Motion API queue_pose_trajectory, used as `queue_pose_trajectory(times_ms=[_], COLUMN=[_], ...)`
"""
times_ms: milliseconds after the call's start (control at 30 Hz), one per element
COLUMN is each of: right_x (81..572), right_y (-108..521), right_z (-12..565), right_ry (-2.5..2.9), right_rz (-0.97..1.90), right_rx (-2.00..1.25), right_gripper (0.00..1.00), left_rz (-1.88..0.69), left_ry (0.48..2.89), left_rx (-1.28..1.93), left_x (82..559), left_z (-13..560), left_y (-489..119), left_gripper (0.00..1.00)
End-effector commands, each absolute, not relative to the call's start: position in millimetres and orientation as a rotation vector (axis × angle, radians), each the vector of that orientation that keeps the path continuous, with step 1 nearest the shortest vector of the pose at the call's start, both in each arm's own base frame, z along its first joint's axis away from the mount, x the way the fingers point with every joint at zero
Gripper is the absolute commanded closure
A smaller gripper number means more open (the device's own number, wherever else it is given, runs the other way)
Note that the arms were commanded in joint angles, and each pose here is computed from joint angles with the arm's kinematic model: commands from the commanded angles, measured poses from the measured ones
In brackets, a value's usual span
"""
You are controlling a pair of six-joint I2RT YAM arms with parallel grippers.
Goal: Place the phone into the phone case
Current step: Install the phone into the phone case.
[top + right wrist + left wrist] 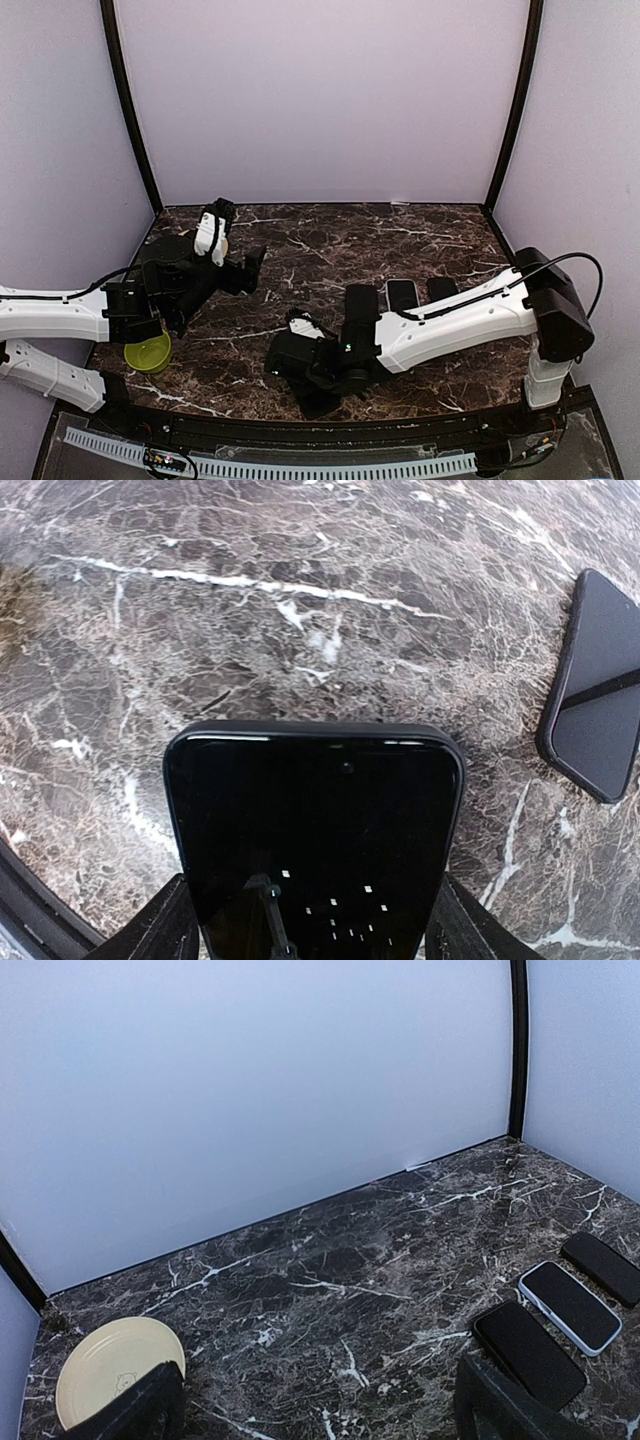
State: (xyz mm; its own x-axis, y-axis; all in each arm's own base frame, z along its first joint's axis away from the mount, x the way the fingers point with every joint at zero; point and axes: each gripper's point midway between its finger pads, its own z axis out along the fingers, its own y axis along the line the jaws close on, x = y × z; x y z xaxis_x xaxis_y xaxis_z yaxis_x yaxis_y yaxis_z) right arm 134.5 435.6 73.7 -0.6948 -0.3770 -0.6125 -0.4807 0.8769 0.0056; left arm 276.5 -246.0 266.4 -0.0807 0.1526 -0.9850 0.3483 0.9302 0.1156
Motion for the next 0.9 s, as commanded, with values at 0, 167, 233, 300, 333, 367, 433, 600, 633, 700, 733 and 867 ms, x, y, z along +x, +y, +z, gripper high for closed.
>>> queue_pose_trajectory(times_ms=[0,167,233,300,333,367,433,600,633,700,733,867], right_x=[134.6,132.7,131.5,129.9,129.3,129.1,127.5,126.1,125.6,123.0,121.5,115.6], right_y=[444.1,450.6,453.1,454.4,453.1,451.1,446.0,438.9,439.0,438.4,438.0,431.1], right_z=[79.1,73.1,70.0,65.3,62.1,59.1,53.6,39.6,35.0,24.6,20.6,11.2], right_ry=[2.424,2.434,2.439,2.451,2.459,2.468,2.487,2.515,2.527,2.560,2.572,2.615], right_rz=[0.261,0.230,0.227,0.224,0.214,0.201,0.177,0.168,0.171,0.163,0.157,0.144], right_rx=[-0.576,-0.635,-0.652,-0.661,-0.661,-0.661,-0.657,-0.661,-0.671,-0.696,-0.708,-0.726], right_gripper=[1.00,1.00,1.00,1.00,1.00,1.00,1.00,1.00,1.00,1.00,1.00,1.00], left_rz=[-0.187,-0.176,-0.171,-0.170,-0.169,-0.169,-0.168,-0.172,-0.169,-0.162,-0.157,-0.150], left_ry=[1.653,1.659,1.662,1.666,1.667,1.668,1.669,1.669,1.670,1.672,1.674,1.676], left_rx=[0.376,0.377,0.378,0.383,0.385,0.386,0.387,0.391,0.391,0.394,0.396,0.401], left_x=[277.0,278.5,279.1,279.6,279.6,279.8,280.0,279.7,279.9,280.4,280.9,281.6], left_z=[272.8,269.7,268.1,266.4,266.0,265.7,265.4,264.7,264.1,263.0,262.0,260.9], left_y=[-248.5,-249.0,-249.5,-250.7,-251.0,-251.4,-251.7,-252.5,-252.4,-252.6,-252.8,-253.4], left_gripper=[0.05,0.05,0.05,0.05,0.05,0.05,0.05,0.05,0.05,0.04,0.05,0.05])
